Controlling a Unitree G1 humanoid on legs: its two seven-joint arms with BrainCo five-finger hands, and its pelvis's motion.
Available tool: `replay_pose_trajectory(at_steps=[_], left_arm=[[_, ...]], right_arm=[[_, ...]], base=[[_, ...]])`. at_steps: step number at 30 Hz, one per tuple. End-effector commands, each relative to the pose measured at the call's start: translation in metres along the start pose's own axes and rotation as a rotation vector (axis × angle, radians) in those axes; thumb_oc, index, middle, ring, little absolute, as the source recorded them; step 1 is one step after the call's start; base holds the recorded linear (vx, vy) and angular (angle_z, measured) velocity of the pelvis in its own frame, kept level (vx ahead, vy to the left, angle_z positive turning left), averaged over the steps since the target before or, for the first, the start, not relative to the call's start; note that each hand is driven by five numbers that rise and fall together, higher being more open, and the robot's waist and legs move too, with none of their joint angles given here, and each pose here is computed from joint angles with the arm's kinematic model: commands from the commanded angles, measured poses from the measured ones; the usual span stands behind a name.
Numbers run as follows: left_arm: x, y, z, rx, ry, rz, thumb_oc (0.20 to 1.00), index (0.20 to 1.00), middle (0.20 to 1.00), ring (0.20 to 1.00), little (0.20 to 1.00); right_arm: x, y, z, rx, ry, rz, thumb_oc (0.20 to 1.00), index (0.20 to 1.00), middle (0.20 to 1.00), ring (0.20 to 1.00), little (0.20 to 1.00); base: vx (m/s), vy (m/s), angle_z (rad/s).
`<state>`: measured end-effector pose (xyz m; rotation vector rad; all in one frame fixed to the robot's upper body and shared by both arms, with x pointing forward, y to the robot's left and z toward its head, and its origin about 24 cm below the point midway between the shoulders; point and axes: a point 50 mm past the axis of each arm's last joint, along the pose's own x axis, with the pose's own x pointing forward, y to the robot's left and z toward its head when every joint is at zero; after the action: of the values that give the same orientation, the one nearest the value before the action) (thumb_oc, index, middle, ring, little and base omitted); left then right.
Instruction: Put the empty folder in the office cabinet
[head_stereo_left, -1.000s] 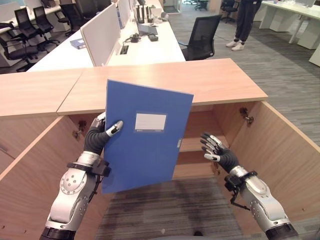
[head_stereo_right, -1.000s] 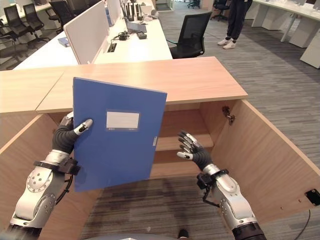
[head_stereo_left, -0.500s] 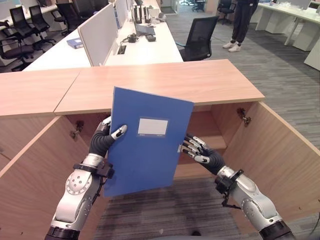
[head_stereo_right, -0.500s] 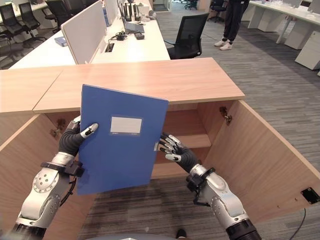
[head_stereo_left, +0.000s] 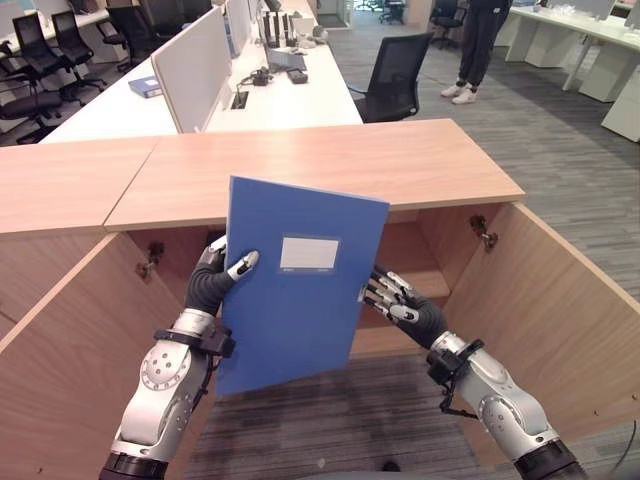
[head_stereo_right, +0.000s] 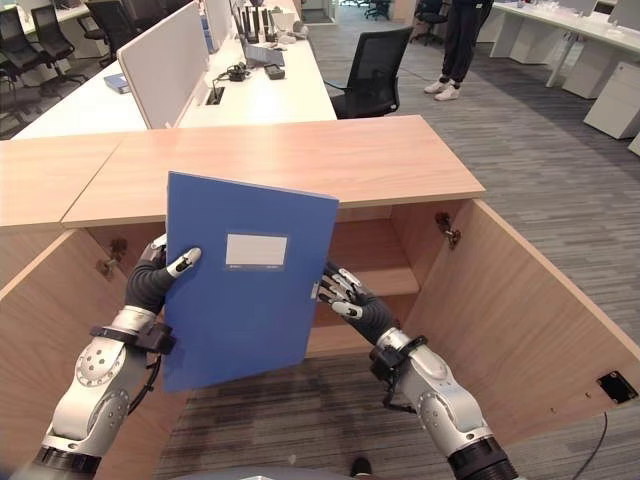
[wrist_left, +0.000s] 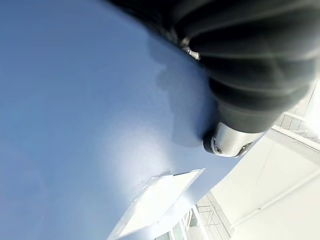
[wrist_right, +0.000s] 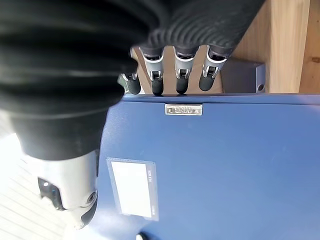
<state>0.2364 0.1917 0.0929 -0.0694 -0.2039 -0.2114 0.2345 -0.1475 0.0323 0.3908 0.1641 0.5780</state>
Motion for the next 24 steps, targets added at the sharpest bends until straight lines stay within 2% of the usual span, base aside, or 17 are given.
replay_pose_trajectory(at_steps=[1, 8, 12, 24], left_arm=[[0.030, -0.043, 0.032, -0.082, -0.190, -0.246, 0.200, 0.200, 0.200, 0.200, 0.200], [0.029, -0.040, 0.037, -0.094, -0.208, -0.236, 0.200, 0.200, 0.200, 0.200, 0.200], [0.030, -0.042, 0.041, -0.112, -0.224, -0.242, 0.200, 0.200, 0.200, 0.200, 0.200], [0.032, -0.050, 0.041, -0.140, -0.223, -0.260, 0.200, 0.200, 0.200, 0.200, 0.200]], right_arm=[[0.037, 0.044, 0.019, 0.008, -0.132, 0.215, 1.000, 1.000, 1.000, 1.000, 1.000], [0.030, 0.015, -0.003, 0.011, -0.055, 0.040, 1.000, 1.000, 1.000, 1.000, 1.000], [0.030, 0.010, -0.012, 0.018, -0.028, -0.001, 1.000, 1.000, 1.000, 1.000, 1.000], [0.039, 0.019, -0.015, 0.028, -0.027, 0.018, 1.000, 1.000, 1.000, 1.000, 1.000]], base=[[0.00, 0.000, 0.00], [0.00, 0.001, -0.01], [0.00, 0.000, 0.00], [0.00, 0.000, 0.00]])
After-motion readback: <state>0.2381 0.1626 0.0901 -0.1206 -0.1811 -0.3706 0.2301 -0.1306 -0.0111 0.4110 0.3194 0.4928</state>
